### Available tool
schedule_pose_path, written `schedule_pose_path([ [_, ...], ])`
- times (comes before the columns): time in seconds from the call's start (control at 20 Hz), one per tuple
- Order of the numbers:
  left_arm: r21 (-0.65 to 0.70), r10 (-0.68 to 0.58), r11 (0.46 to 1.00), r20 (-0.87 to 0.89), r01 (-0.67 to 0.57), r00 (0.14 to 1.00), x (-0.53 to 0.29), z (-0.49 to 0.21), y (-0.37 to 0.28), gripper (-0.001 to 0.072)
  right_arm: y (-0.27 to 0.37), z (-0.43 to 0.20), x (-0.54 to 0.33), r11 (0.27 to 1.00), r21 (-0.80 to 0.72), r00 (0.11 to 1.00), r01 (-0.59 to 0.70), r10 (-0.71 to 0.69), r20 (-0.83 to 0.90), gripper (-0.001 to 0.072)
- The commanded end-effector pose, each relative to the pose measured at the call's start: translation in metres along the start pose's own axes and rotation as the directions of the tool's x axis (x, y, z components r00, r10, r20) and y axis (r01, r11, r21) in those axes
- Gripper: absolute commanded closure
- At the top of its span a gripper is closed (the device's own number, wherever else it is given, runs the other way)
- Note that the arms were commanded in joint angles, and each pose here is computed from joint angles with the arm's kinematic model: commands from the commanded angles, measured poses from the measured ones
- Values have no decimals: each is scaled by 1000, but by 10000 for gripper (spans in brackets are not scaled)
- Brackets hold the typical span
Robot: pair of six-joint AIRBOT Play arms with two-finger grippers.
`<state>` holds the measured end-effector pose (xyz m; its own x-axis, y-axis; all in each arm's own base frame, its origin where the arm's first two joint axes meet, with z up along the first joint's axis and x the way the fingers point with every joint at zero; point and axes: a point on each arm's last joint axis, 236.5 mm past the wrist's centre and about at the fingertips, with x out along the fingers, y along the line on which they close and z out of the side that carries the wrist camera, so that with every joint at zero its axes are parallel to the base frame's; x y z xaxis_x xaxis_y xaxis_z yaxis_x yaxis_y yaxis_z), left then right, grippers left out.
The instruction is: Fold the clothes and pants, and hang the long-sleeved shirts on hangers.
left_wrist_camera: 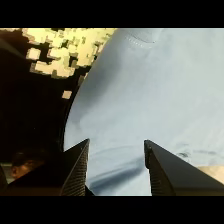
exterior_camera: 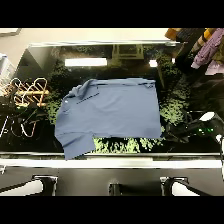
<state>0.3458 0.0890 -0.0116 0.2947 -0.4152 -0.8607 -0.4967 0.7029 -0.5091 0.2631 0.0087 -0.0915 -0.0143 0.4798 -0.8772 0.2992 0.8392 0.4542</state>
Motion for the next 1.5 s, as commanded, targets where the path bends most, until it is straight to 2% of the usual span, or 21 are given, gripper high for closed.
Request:
schedule_pose_path([
  [0.0, -1, 2, 1000, 15, -2, 1000, 0, 3, 1, 298, 1, 10, 2, 1000, 7, 999, -13, 12, 48, 302],
  [0.3, -2, 2, 1000, 15, -2, 1000, 1, 2, 2, 298, 12, 1, 25, 993, 62, 994, -104, 103, 21, 308],
  [0.45, 1, 3, 1000, 2, -3, 1000, 3, -1, 3, 298, 12, 16, 24, 992, 62, 991, -110, 105, 86, 438],
  [0.5, 4, 4, 1000, -17, -4, 1000, 6, -7, 5, 298, 16, 19, 23, 990, 63, 988, -126, 119, 98, 519],
  [0.55, 12, 10, 1000, -40, -9, 999, 9, -14, 8, 298, 20, 20, 23, 988, 58, 985, -144, 138, 100, 637],
  [0.6, 26, 16, 1000, -60, -14, 998, 14, -23, 13, 298, 24, 20, 22, 985, 56, 983, -160, 154, 101, 681],
  [1.0, -12, 43, 999, -107, -45, 993, 58, -75, 47, 298, 39, 13, 6, 983, 0, 977, -185, 184, 110, 681],
  [1.45, -13, 10, 1000, -94, -11, 996, 69, -77, 46, 298, 49, 5, -5, 980, -33, 974, -195, 198, 107, 681],
])
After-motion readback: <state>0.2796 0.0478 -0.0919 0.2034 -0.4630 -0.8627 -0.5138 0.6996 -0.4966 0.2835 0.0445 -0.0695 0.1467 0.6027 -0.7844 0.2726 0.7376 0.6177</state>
